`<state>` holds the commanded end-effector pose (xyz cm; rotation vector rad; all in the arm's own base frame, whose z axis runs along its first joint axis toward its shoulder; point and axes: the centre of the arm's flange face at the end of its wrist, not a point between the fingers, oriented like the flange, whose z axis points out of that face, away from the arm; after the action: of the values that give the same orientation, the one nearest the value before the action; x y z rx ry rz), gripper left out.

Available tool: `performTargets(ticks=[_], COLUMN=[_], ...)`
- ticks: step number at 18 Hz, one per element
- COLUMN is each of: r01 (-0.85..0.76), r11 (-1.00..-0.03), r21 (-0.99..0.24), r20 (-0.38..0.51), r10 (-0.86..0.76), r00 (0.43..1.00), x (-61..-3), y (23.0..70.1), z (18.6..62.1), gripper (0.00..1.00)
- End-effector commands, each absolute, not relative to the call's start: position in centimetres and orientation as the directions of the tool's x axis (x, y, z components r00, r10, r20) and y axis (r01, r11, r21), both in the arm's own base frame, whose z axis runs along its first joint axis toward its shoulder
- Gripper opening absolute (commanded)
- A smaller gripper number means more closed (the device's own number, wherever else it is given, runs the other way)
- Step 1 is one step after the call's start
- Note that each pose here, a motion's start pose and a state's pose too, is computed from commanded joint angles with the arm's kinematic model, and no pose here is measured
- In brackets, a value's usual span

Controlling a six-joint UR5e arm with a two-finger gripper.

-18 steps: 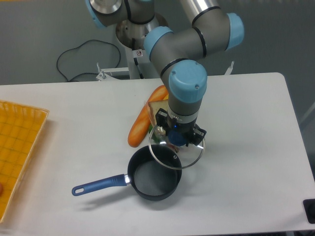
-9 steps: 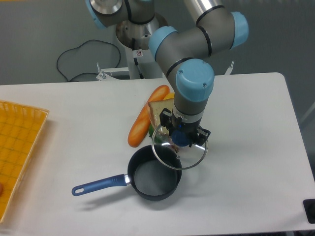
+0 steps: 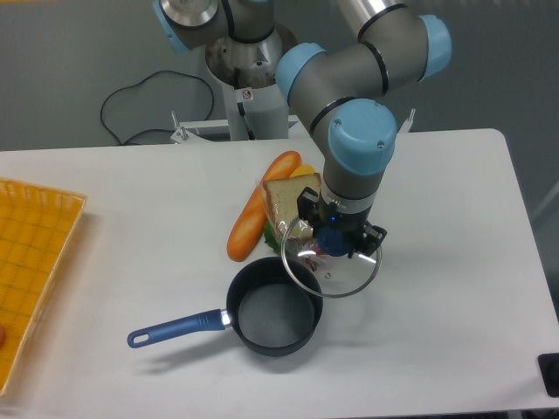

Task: Place the lid on the table
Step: 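Carry the glass lid sideways past the sandwich to open table space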

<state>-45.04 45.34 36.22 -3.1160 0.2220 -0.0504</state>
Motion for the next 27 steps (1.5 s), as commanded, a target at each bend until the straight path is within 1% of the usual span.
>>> performTargets(ticks=[8,18,21,27], r01=[-0.185,-0.19,-0.218,-0.224], r11=[-0.983,-0.982,-0.976,-0.974], r21=[-0.018,-0.019,-0.02,-0.02], r20=[0.034,0.03,0.032,0.037], r10=[-0.186,-0.19,-0.219,-0.225], r00=[0.982,0.981,0.975,0.974], x=[-47.1,-49.3,-50.3,-51.6], y=[43.8,42.4,41.2,39.9], z=[35.3,33.9,33.8,33.1], gripper=[0.63,0.63,0.63,0.63])
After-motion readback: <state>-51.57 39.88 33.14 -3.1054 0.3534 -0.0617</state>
